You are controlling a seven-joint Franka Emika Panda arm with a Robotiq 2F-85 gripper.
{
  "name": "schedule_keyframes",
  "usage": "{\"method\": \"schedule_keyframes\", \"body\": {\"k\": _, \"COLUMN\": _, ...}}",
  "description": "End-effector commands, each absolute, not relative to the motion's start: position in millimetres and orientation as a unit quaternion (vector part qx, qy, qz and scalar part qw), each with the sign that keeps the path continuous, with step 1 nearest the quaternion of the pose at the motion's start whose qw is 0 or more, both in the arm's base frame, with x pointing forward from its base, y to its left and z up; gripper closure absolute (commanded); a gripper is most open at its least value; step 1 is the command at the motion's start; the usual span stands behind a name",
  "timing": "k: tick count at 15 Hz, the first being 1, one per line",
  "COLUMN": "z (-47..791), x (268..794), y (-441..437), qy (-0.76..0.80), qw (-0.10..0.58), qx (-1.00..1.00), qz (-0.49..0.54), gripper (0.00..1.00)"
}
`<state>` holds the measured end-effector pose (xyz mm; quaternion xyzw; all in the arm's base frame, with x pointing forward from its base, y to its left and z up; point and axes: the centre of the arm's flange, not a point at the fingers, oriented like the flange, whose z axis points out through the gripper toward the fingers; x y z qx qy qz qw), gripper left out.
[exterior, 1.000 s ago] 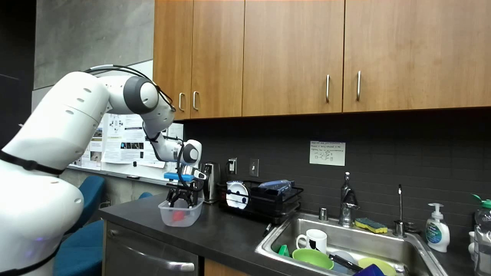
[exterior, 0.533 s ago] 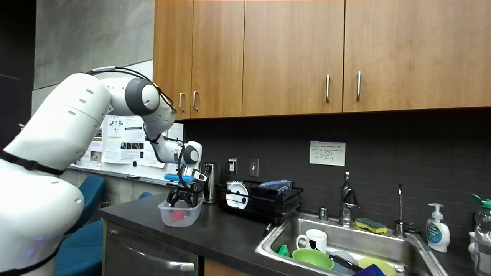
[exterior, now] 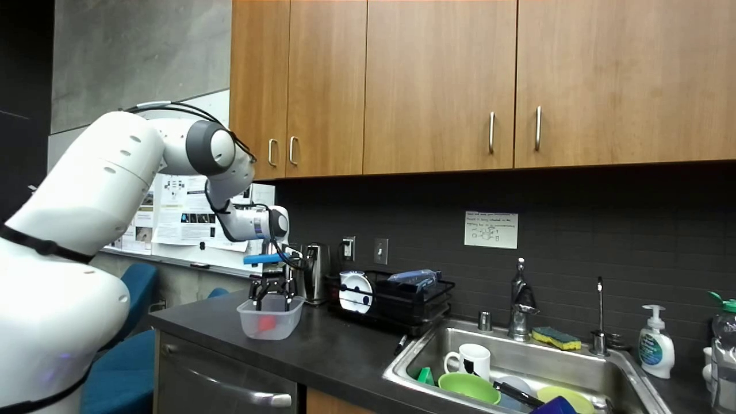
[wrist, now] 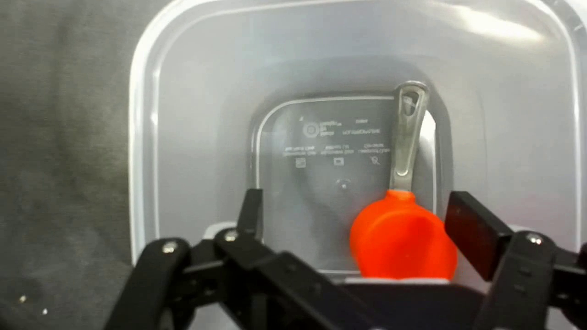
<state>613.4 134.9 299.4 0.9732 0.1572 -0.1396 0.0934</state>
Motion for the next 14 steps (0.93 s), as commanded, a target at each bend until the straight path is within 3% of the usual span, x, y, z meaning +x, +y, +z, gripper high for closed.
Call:
{"method": "schedule_keyframes", "body": {"k": 1, "z": 306.1, "x": 620.7, "y": 150.0, "qy": 0.186, "qw": 0.11, "qx": 0.966, "qz": -0.14, "gripper": 0.0}}
{"method": "schedule_keyframes", "body": {"k": 14, "z": 320.1, "x": 615.9, "y": 84.7, "qy": 0.044, "qw": -0.06, "qx": 0.983, "qz": -0.17, "gripper": 0.0}}
